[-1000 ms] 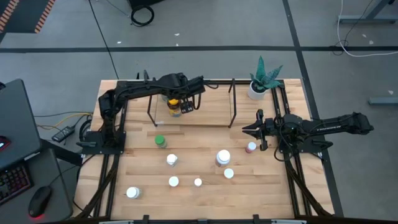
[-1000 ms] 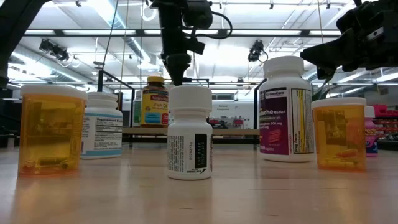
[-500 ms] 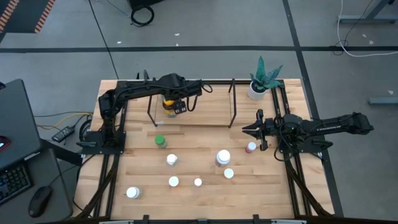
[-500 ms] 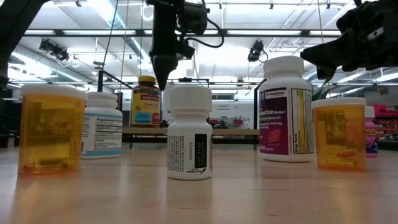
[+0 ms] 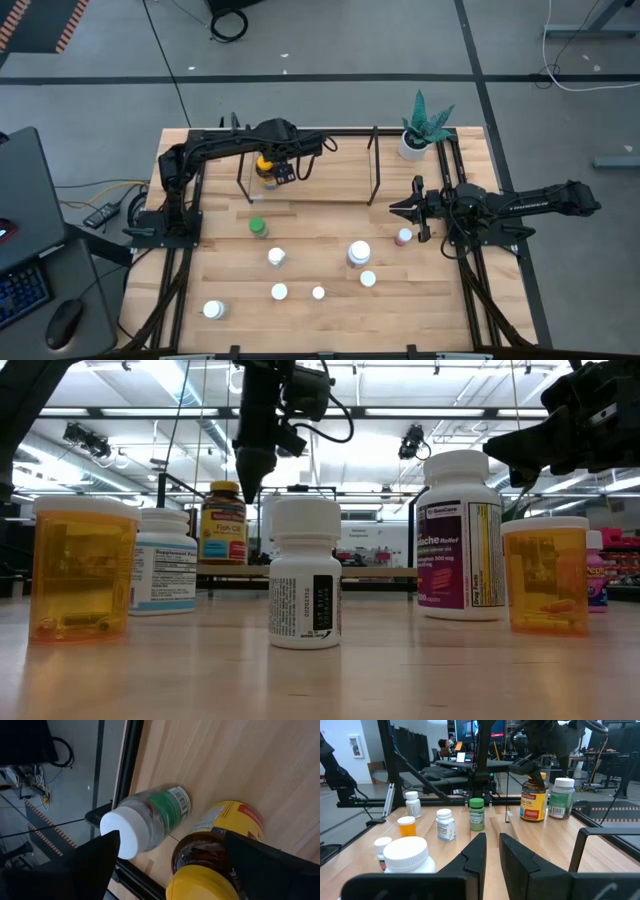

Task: Pick and place medicine bottles onto shelf by color
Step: Put the top yellow pill bottle on the shelf aligned with the other transparent pill bottles

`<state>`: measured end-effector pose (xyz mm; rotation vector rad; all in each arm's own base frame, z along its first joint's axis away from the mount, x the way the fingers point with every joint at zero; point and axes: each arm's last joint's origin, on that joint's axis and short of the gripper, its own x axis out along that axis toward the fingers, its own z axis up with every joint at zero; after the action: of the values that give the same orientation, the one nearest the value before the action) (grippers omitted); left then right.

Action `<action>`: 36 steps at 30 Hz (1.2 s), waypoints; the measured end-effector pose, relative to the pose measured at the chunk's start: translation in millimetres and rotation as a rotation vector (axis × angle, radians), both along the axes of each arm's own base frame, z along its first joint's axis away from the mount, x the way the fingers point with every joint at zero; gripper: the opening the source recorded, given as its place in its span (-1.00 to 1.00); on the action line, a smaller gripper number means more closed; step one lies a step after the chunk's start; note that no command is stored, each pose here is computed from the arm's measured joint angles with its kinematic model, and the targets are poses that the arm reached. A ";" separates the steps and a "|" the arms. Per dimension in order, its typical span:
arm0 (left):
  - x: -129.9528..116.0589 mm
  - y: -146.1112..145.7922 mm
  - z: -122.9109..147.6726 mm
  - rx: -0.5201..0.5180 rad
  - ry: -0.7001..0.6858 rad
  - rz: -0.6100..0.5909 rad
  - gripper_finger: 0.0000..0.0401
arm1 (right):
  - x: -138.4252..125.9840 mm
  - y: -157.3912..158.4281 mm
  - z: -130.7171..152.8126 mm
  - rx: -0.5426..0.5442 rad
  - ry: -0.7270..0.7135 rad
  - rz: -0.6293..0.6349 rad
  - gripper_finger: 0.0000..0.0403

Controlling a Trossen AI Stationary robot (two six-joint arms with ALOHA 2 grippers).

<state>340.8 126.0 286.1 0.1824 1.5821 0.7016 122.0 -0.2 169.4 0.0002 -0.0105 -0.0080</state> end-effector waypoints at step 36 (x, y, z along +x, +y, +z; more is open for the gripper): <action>-4.8 -1.6 0.0 -0.011 0.034 0.031 0.82 | 0.0 0.0 0.0 0.000 0.000 0.000 -0.69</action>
<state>336.0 124.5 286.0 0.1626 1.6236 0.7175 122.0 -0.2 169.4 0.0002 -0.0102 -0.0082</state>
